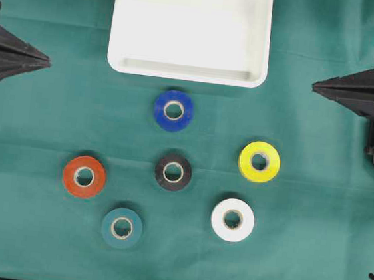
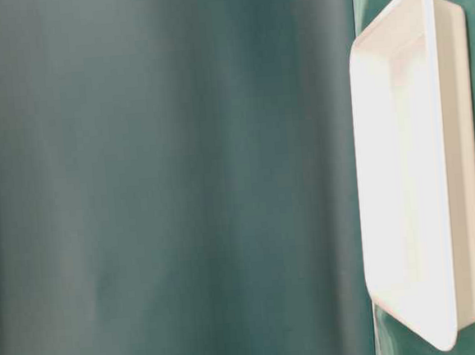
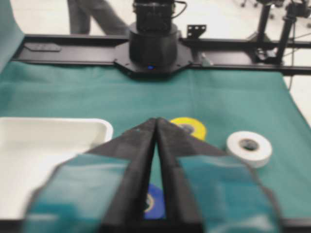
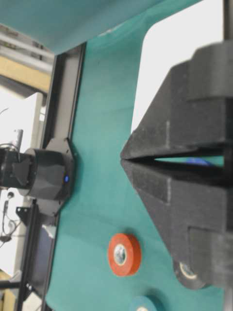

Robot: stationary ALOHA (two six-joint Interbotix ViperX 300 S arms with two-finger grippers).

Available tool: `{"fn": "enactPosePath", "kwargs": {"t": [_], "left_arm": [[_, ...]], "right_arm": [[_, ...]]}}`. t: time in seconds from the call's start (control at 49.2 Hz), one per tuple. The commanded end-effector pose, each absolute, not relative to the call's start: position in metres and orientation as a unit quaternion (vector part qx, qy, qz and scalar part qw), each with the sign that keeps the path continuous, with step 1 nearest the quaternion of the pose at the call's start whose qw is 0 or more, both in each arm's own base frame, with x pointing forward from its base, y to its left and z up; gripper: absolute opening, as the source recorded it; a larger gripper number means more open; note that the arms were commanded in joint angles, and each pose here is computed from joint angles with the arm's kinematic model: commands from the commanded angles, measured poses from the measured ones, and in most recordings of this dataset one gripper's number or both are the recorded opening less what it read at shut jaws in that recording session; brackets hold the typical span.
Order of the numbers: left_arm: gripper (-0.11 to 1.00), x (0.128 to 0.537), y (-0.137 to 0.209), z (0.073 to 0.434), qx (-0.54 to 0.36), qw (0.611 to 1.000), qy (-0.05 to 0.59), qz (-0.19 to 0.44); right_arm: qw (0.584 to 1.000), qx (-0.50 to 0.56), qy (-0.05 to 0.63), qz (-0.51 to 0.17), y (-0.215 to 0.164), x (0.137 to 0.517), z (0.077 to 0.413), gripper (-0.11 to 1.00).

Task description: Pick up the tape from a random location and place it into the white case.

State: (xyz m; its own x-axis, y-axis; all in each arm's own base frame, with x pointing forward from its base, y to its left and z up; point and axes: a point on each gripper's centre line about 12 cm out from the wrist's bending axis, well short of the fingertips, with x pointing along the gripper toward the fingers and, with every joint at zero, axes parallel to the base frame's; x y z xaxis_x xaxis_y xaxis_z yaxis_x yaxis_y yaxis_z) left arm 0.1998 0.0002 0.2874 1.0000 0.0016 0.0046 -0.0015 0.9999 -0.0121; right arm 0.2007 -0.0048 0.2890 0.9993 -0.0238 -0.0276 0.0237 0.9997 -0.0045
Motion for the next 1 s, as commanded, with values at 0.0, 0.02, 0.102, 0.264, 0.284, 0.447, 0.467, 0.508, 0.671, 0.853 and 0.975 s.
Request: {"fn": "enactPosePath", "kwargs": {"t": [0.0, 0.02, 0.102, 0.264, 0.284, 0.447, 0.467, 0.508, 0.671, 0.853, 0.975], "left_arm": [[0.26, 0.202, 0.001, 0.297, -0.008, 1.000, -0.014, 0.002], [0.31, 0.203, 0.001, 0.298, -0.008, 1.000, -0.015, 0.002], [0.56, 0.203, 0.001, 0.297, -0.008, 1.000, -0.014, 0.003], [0.96, 0.203, 0.001, 0.297, -0.008, 1.000, -0.013, 0.003], [0.98, 0.203, 0.001, 0.297, -0.008, 1.000, -0.013, 0.002], [0.99, 0.203, 0.001, 0.297, -0.008, 1.000, -0.013, 0.002], [0.99, 0.203, 0.001, 0.297, -0.008, 1.000, -0.013, 0.003], [0.99, 0.203, 0.001, 0.298, -0.008, 1.000, -0.014, 0.003], [0.99, 0.203, 0.001, 0.298, -0.007, 1.000, -0.014, 0.003], [0.99, 0.203, 0.001, 0.297, -0.008, 1.000, -0.013, 0.002], [0.99, 0.203, 0.000, 0.298, -0.008, 1.000, -0.014, 0.001]], "right_arm": [[1.000, 0.000, 0.001, -0.018, -0.007, 0.203, 0.300, 0.11], [1.000, 0.001, 0.000, -0.020, -0.008, 0.203, 0.301, 0.15], [1.000, 0.005, 0.000, -0.028, -0.012, 0.203, 0.301, 0.38], [0.999, 0.005, 0.002, -0.041, -0.017, 0.203, 0.300, 0.85], [0.999, 0.005, 0.001, -0.042, -0.017, 0.203, 0.301, 0.88], [0.999, 0.004, 0.002, -0.044, -0.018, 0.203, 0.301, 0.90], [0.999, 0.004, 0.003, -0.044, -0.018, 0.203, 0.300, 0.90], [0.999, 0.005, 0.004, -0.044, -0.018, 0.203, 0.300, 0.90], [0.999, 0.004, 0.004, -0.044, -0.018, 0.203, 0.301, 0.90], [0.999, 0.004, 0.002, -0.044, -0.018, 0.203, 0.302, 0.90], [0.999, 0.004, 0.003, -0.043, -0.018, 0.203, 0.302, 0.90]]}}
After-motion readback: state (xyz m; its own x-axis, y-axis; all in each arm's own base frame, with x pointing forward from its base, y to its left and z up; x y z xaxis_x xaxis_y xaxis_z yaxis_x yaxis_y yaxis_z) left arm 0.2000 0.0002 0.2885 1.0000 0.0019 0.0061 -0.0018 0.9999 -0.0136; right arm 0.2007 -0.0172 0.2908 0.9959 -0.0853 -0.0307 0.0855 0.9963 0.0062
